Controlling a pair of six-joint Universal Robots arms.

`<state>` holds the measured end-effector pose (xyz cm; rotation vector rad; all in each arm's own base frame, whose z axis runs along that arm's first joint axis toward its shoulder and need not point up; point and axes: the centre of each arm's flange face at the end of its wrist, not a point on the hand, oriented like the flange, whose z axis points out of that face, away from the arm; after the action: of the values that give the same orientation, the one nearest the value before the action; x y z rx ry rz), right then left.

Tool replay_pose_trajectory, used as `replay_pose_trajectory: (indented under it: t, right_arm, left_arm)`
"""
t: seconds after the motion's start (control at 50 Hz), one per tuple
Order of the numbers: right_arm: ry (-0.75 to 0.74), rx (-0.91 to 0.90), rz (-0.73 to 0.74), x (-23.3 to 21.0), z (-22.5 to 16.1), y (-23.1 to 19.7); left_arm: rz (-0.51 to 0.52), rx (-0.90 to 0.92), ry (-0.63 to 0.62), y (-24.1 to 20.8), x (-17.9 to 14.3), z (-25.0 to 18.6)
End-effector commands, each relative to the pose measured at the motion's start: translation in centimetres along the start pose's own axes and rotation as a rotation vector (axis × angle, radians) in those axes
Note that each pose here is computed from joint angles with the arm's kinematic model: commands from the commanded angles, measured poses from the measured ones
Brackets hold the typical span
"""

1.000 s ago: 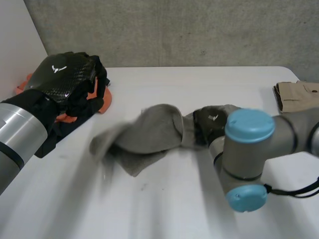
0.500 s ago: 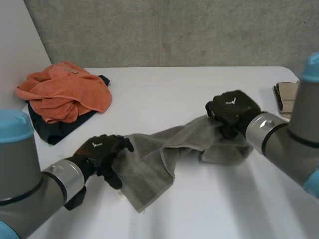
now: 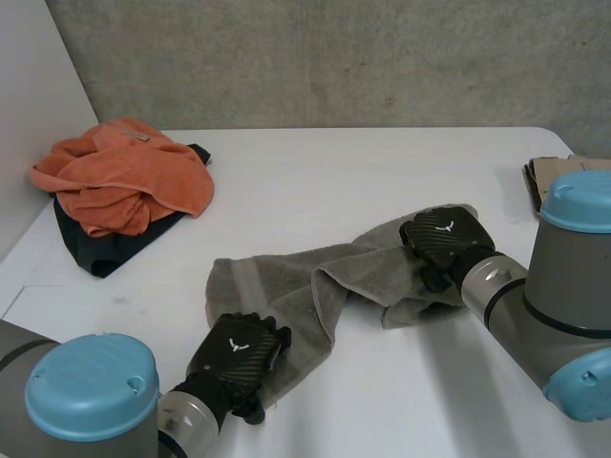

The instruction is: Fold the laundry.

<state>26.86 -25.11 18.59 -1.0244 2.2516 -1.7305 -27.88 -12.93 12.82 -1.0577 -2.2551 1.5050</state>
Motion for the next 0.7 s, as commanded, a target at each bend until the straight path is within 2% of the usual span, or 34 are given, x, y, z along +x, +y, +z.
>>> replay_pose_trajectory:
  t: [0.02, 0.32, 0.56, 0.7]
  right_arm:
    - [0.002, -0.004, 0.007, 0.1, 0.0, 0.6]
    - [0.014, -0.005, 0.014, 0.4, 0.1, 1.1]
    - [0.013, 0.005, 0.012, 0.3, -0.3, 1.0]
    - [0.016, 0.008, 0.012, 0.3, -0.4, 1.1]
  left_arm:
    - [0.025, 0.036, -0.031, -0.2, -0.5, 0.8]
    - [0.034, 0.027, -0.008, 0.8, 0.2, 2.4]
    - [0.03, 0.111, -0.025, -0.7, -0.4, 5.0]
    - [0.063, 0.147, -0.02, -1.5, -0.4, 6.7]
